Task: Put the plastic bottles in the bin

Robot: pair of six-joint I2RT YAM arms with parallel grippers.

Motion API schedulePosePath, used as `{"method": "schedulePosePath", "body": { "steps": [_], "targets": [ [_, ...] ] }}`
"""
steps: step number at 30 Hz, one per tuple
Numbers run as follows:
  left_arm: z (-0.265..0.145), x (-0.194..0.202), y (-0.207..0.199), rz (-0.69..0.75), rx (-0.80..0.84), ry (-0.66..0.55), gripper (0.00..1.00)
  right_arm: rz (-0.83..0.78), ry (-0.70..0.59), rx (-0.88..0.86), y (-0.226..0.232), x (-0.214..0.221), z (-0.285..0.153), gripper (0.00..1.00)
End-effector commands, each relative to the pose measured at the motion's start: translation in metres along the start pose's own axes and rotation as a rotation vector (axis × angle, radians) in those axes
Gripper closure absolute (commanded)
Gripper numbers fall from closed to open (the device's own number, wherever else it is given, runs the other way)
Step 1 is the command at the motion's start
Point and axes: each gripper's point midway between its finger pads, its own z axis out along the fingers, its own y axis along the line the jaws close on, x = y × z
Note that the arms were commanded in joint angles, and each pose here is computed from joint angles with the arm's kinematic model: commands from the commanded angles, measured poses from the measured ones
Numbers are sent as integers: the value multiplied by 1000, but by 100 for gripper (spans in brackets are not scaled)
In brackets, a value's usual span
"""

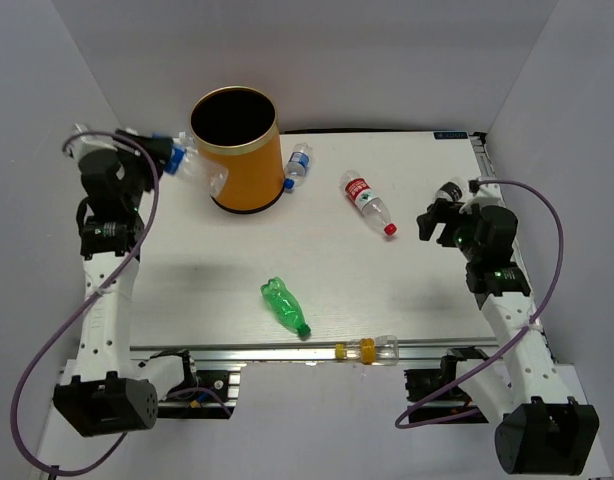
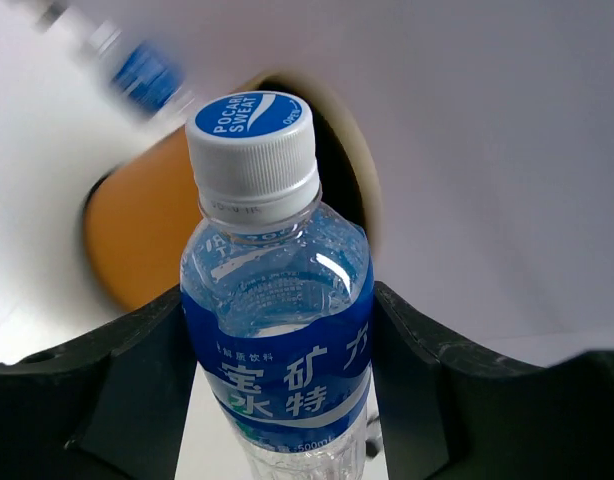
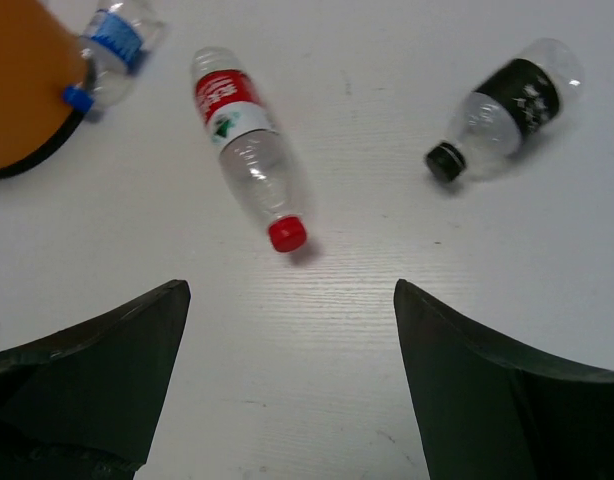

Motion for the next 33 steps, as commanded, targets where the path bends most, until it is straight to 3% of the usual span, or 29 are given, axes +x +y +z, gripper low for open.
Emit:
{"method": "schedulePosePath", "body": {
  "steps": [1,2,3,4,6,7,9,10,14,17,20,22,28,29,31,32,33],
  "targets": [
    [9,-40,-73,118,238,-94,79,-126,-21,-318,52,-9,-1,11],
    [-1,-63,-117,152,329,-123,81,-139,-12,-359,61,-7,-1,11],
    [8,-65,-131,224,350,-114,81,-159,11,-405,70,-1,0,11],
    [45,-49,-132,247,322,-61,81,-184,24,-456,85,4,-1,11],
    [57,-77,-164,339,311,-157,79,-247,53,-511,100,16,-2,11],
    [93,-49,-164,356,289,-94,78,-288,72,-580,123,25,-8,11],
    [103,-55,-184,408,297,-124,74,-358,106,-624,142,41,-11,11],
    [128,-36,-177,451,263,-106,70,-416,125,-701,166,54,-21,10],
    [160,-24,-182,478,255,-121,58,-509,267,-865,214,110,-37,10],
    [167,-34,-190,488,250,-170,56,-593,338,-959,250,141,-52,11],
    [164,-42,-190,495,230,-202,34,-657,356,-1070,288,167,-68,11],
    [162,-40,-188,505,233,-190,3,-690,371,-1113,306,180,-77,11],
    [123,-54,-187,511,204,-197,2,-746,439,-1077,333,217,-60,10],
    [126,-42,-166,513,153,-161,2,-731,408,-1059,341,219,-49,10],
    [89,-54,-162,498,145,-188,2,-687,408,-1046,350,223,-43,11],
    [95,-34,-127,512,69,-135,2,-685,432,-1038,350,232,-38,11],
    [62,-44,-128,482,75,-163,2,-673,433,-1040,357,231,-36,11]
  ]
}}
